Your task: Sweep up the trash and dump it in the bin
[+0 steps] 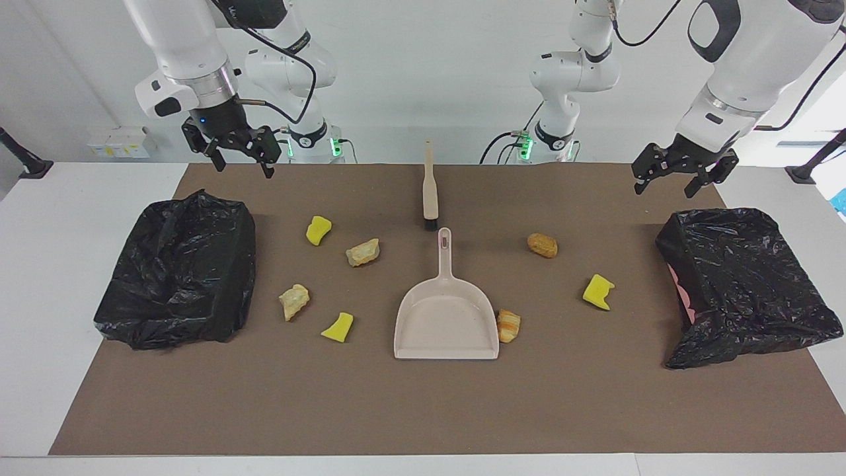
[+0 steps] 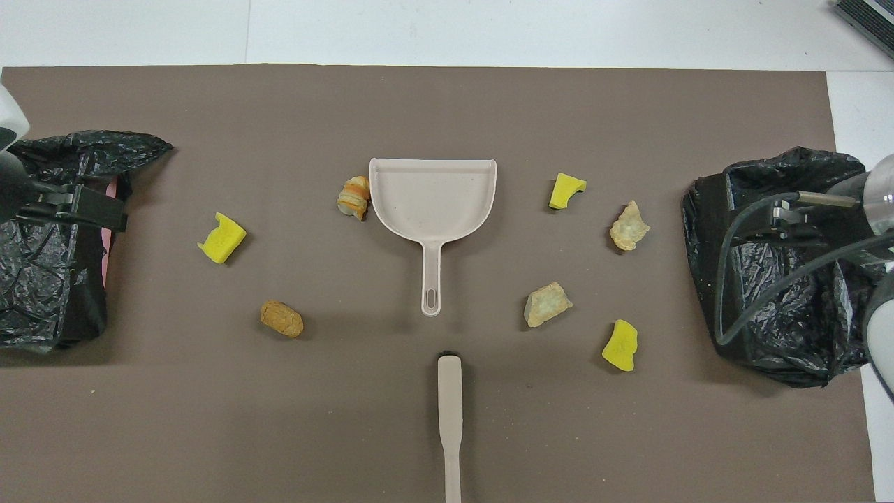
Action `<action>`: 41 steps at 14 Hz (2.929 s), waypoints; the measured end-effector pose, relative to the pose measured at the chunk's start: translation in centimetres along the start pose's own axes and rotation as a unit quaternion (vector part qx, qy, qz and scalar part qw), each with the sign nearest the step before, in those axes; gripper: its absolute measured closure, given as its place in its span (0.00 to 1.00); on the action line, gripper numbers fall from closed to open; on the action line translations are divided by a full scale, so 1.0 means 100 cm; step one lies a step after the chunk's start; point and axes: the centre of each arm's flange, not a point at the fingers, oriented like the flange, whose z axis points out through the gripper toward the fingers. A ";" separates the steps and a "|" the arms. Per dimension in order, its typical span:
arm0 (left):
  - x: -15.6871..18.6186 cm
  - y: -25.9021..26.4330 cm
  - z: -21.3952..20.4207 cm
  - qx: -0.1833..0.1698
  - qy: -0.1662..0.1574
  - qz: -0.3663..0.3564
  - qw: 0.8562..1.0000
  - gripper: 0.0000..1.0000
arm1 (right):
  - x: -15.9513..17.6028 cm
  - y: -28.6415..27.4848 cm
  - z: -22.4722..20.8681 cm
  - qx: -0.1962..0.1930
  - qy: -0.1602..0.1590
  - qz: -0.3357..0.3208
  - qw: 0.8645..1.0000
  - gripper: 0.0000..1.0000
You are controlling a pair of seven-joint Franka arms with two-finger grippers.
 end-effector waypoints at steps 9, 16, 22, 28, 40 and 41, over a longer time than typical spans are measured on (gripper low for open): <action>-0.001 0.001 -0.001 0.000 0.001 0.001 1.000 0.00 | 0.002 0.007 0.000 0.000 0.000 0.007 1.000 0.00; -0.001 0.009 -0.002 0.000 0.002 0.035 0.999 0.00 | 0.001 0.006 0.000 0.000 0.000 0.005 1.000 0.00; -0.004 0.058 0.009 -0.002 -0.011 0.075 0.997 0.00 | 0.000 0.002 0.000 0.002 0.000 0.003 1.000 0.00; -0.039 0.157 0.036 0.002 -0.016 0.076 0.997 0.00 | 0.001 0.003 0.000 0.002 0.000 -0.016 1.000 0.00; -0.173 0.351 0.163 0.016 -0.022 0.071 0.997 0.00 | 0.027 -0.115 0.052 0.013 -0.004 -0.039 0.999 0.00; -0.190 0.367 0.184 0.015 -0.018 0.065 0.998 0.00 | 0.029 -0.131 0.062 0.014 -0.005 -0.036 0.999 0.00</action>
